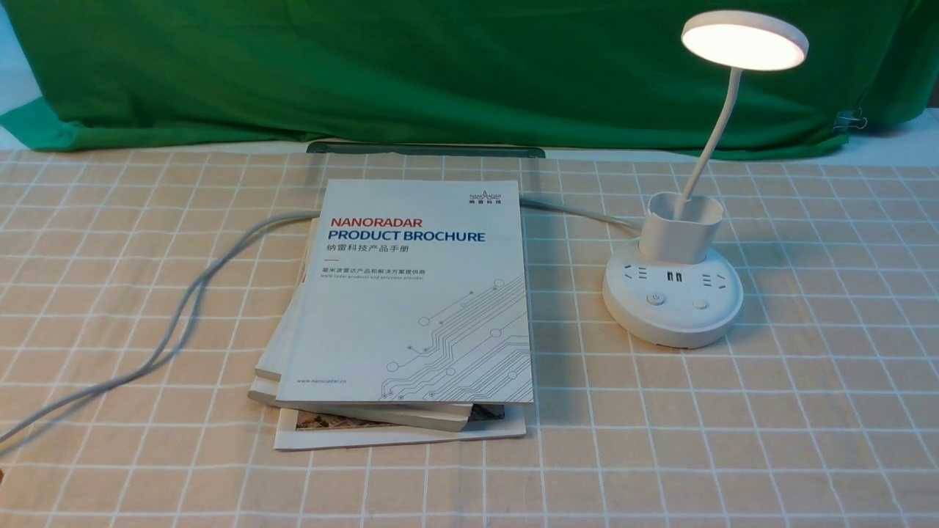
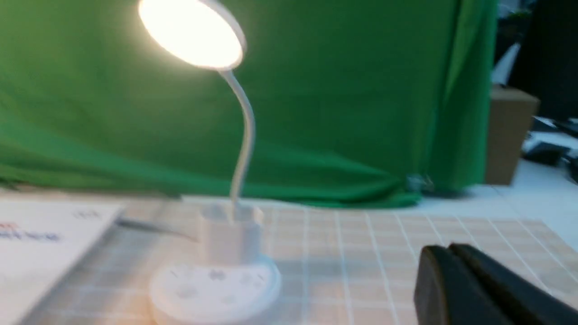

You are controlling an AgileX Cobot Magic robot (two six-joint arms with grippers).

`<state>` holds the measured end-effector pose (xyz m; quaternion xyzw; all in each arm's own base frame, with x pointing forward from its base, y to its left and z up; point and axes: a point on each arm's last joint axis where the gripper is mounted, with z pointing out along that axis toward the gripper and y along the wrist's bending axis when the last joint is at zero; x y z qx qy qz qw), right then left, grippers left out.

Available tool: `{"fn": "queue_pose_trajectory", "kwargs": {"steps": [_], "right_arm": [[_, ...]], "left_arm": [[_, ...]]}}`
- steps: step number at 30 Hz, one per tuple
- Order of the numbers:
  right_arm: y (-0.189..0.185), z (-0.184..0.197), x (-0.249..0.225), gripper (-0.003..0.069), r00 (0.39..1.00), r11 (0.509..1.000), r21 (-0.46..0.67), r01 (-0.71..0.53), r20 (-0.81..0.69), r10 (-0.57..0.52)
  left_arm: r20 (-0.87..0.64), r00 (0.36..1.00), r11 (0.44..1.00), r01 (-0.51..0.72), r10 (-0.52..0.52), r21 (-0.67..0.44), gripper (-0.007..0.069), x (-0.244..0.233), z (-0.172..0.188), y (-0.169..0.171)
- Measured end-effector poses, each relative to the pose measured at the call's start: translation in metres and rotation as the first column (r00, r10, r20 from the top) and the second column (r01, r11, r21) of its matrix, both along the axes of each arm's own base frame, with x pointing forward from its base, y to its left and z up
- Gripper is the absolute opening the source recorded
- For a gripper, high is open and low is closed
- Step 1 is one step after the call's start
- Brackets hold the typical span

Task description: Turn on the table lamp on the light coffee tablecloth with your hand.

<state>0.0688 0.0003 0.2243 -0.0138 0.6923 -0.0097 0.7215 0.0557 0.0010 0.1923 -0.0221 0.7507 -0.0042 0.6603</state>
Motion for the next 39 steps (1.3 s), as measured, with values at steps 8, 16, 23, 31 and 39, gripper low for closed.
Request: {"fn": "queue_pose_trajectory", "kwargs": {"steps": [8, 16, 23, 31, 39], "right_arm": [[-0.004, -0.029, -0.011, 0.0031, 0.988, 0.997, -0.009, 0.073, -0.133, -0.074], [-0.005, -0.034, -0.013, 0.0031, 0.981, 0.997, 0.019, 0.080, -0.177, -0.075], [-0.003, -0.034, -0.012, 0.0031, 0.983, 0.999, 0.021, 0.048, -0.180, -0.043], [-0.003, -0.034, -0.013, 0.0036, 0.982, 0.999, 0.021, 0.048, -0.184, -0.044], [-0.003, -0.034, -0.013, 0.0058, 0.982, 0.999, 0.021, 0.048, -0.185, -0.044]], "left_arm": [[0.000, 1.000, 1.000, 0.000, 0.000, 0.000, 0.0021, 0.000, 0.000, 0.000], [0.000, 1.000, 1.000, 0.000, 0.000, 0.000, 0.0021, 0.000, 0.000, 0.000], [0.000, 1.000, 1.000, 0.000, 0.000, 0.000, 0.0021, 0.000, 0.000, 0.000], [0.000, 1.000, 1.000, 0.000, 0.000, 0.000, 0.0021, 0.000, 0.000, 0.000], [0.000, 1.000, 1.000, 0.000, 0.000, 0.000, 0.0021, 0.000, 0.000, 0.000]]}}
